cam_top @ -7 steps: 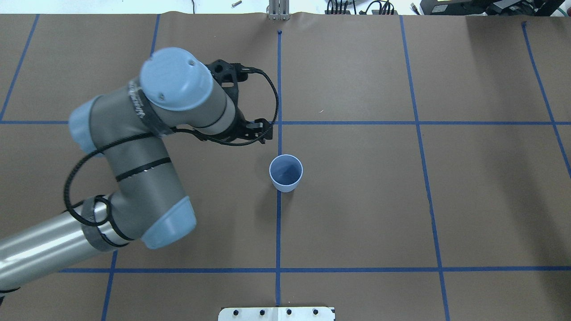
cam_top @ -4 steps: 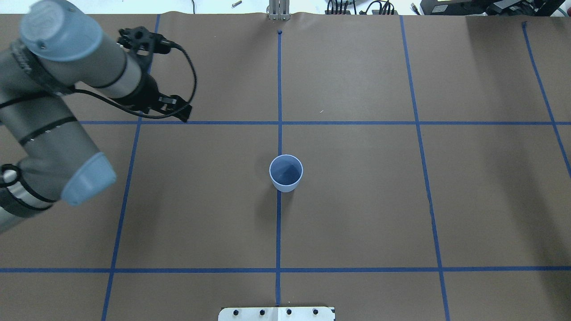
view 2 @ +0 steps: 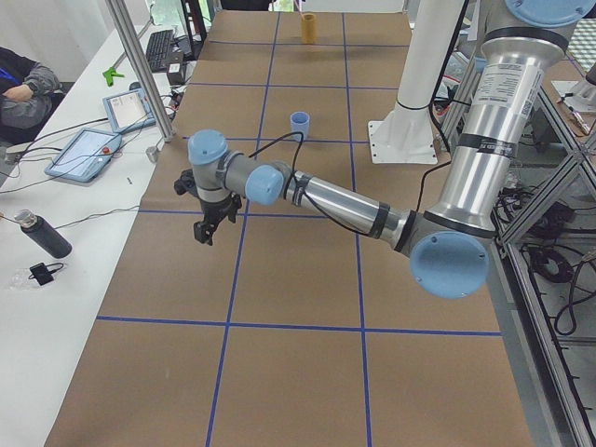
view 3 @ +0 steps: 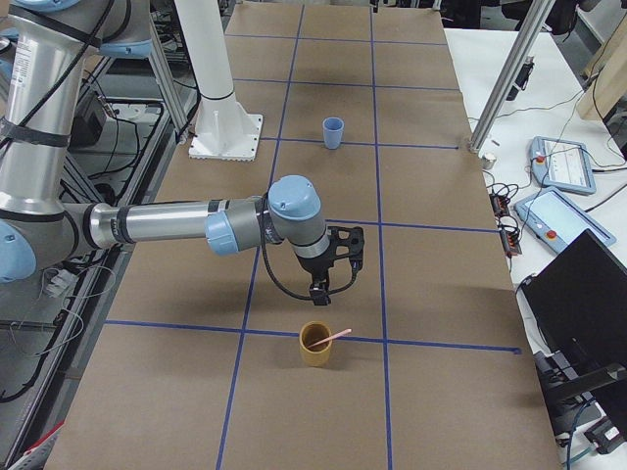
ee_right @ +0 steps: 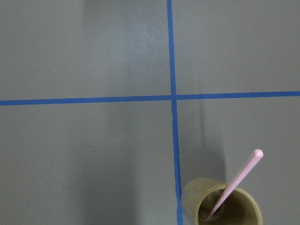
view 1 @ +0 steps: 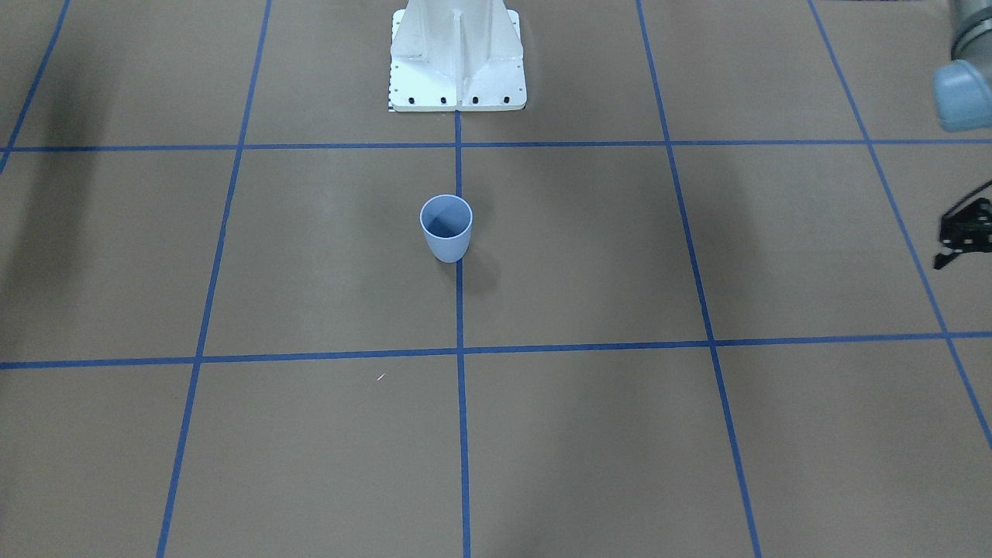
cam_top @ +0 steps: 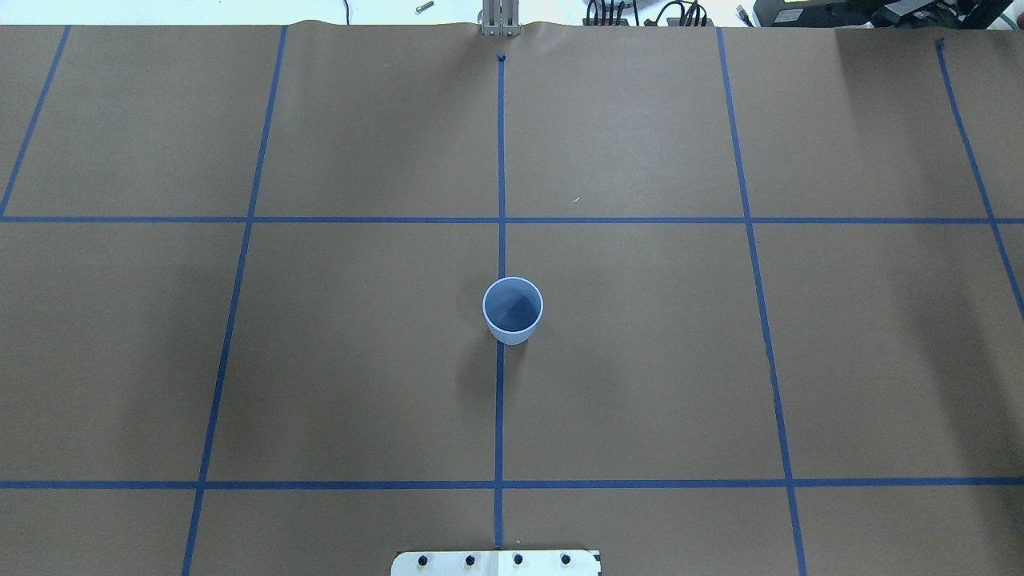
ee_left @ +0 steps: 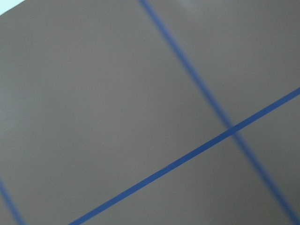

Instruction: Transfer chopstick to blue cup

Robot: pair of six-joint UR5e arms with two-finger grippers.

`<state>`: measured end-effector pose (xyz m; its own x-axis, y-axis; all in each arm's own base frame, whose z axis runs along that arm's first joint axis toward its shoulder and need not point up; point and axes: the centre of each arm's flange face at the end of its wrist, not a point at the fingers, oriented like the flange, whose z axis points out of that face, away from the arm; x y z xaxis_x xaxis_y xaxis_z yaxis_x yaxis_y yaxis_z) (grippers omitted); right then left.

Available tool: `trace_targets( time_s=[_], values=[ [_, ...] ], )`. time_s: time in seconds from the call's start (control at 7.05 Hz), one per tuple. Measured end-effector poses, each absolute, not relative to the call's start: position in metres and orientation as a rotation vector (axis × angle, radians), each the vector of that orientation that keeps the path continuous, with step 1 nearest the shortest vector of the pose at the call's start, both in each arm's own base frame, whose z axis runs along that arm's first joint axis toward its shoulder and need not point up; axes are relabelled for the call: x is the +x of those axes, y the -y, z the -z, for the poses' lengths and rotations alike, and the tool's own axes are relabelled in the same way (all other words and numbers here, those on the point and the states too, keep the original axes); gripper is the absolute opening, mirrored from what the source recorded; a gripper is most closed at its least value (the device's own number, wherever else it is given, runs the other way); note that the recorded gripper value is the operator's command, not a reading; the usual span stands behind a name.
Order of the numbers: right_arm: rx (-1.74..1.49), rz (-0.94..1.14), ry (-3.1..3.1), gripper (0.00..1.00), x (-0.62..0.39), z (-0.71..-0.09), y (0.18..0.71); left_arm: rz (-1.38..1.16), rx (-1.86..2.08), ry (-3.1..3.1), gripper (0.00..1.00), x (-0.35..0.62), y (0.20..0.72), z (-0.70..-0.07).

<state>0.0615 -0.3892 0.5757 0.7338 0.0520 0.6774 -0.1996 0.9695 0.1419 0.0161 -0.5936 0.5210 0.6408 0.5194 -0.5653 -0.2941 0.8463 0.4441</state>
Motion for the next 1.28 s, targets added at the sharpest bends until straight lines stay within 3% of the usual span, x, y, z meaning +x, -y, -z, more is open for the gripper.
trace_targets(
  time_s=[0.28, 0.43, 0.57, 0.99, 1.14, 1.28],
  values=[
    [0.258, -0.203, 0.666, 0.94, 0.069, -0.626, 0.396, -0.451, 0.327, -0.748, 0.99, -0.031, 0.577, -0.564],
    [0.289, -0.249, 0.663, 0.85, 0.070, -0.650, 0.399, -0.448, 0.329, -0.748, 0.99, -0.035, 0.571, -0.572],
    [0.303, -0.286, 0.670, 0.68, 0.069, -0.659, 0.400, -0.449, 0.332, -0.748, 0.99, -0.037, 0.567, -0.576],
    [0.314, -0.300, 0.686, 0.55, 0.061, -0.659, 0.411, -0.450, 0.333, -0.748, 0.99, -0.037, 0.562, -0.581],
    [0.313, -0.295, 0.689, 0.19, 0.058, -0.659, 0.416, -0.450, 0.332, -0.748, 0.99, -0.037, 0.561, -0.581],
    [0.310, -0.293, 0.689, 0.00, 0.057, -0.661, 0.418, -0.450, 0.332, -0.748, 0.99, -0.037, 0.560, -0.581]
  ],
)
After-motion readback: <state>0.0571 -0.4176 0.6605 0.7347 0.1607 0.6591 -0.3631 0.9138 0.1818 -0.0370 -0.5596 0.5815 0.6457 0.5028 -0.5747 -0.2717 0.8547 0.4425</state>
